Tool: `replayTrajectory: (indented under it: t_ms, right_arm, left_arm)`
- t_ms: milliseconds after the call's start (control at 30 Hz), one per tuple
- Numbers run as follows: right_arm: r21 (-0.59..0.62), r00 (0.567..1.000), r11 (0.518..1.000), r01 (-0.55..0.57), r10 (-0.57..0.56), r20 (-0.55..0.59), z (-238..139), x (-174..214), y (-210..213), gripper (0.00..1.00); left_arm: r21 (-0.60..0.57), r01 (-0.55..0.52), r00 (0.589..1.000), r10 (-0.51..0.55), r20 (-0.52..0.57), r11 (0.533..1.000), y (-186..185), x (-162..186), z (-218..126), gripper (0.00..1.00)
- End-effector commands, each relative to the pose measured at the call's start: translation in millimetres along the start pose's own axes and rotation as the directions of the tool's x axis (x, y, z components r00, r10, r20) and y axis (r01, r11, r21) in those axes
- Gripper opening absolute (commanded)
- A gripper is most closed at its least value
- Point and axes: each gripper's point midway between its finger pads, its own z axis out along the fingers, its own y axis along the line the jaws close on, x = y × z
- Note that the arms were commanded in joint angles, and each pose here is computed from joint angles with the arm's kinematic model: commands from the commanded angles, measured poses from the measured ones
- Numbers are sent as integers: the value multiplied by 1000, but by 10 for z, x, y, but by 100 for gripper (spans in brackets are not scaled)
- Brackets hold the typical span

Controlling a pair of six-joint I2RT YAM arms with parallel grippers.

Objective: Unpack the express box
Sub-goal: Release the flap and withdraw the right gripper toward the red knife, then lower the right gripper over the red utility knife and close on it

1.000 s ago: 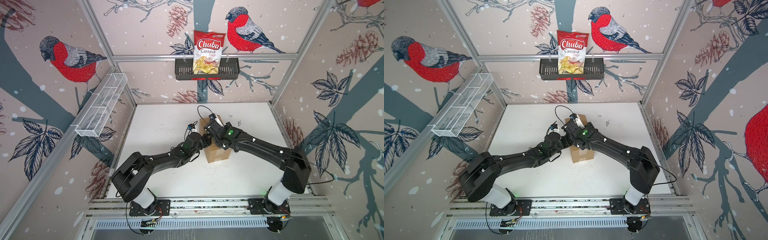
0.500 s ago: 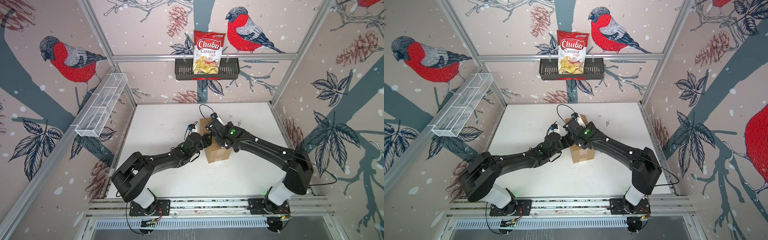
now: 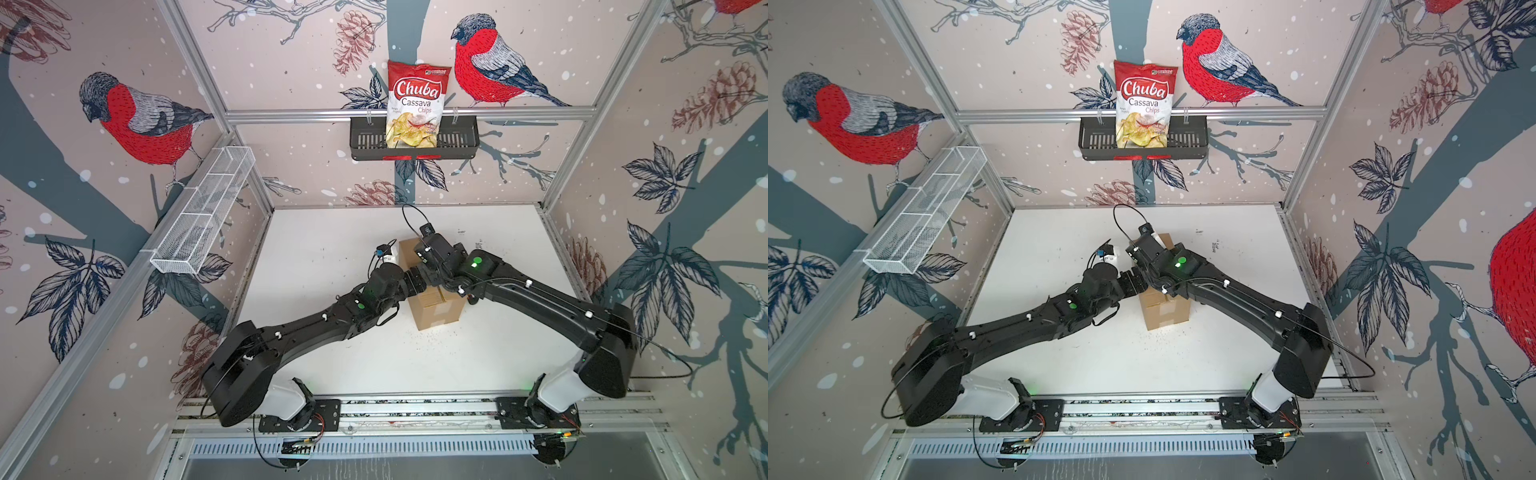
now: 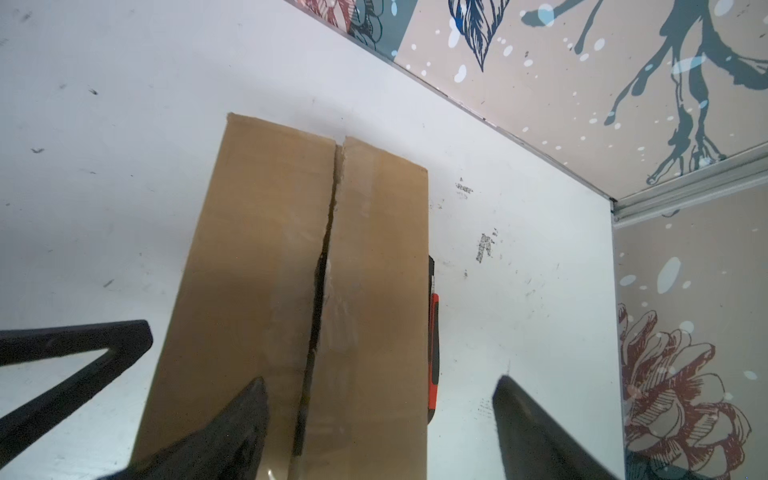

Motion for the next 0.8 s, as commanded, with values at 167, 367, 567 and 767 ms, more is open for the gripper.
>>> replayTrajectory:
  t_ms: [167, 367, 567, 767]
  right_arm:
    - [-30, 975, 976, -215, 213, -66, -144, 323, -385, 86]
    - [-30, 916, 920, -391, 386, -110, 173, 627, -964, 86]
    - [-35, 885, 898, -439, 426, -186, 521, 827, -1163, 86]
    - [-106, 871, 894, -436, 389, -301, 1020, 1118, -950, 84]
  left_arm:
    - [-42, -24, 997, 27, 70, 999, -3, -172, -367, 82]
    - [-105, -27, 995, 36, 92, 994, 137, -217, -535, 83]
    - [-135, -19, 994, 32, 100, 991, 197, -234, -584, 83]
    - [-142, -27, 994, 42, 100, 989, 182, -257, -564, 83]
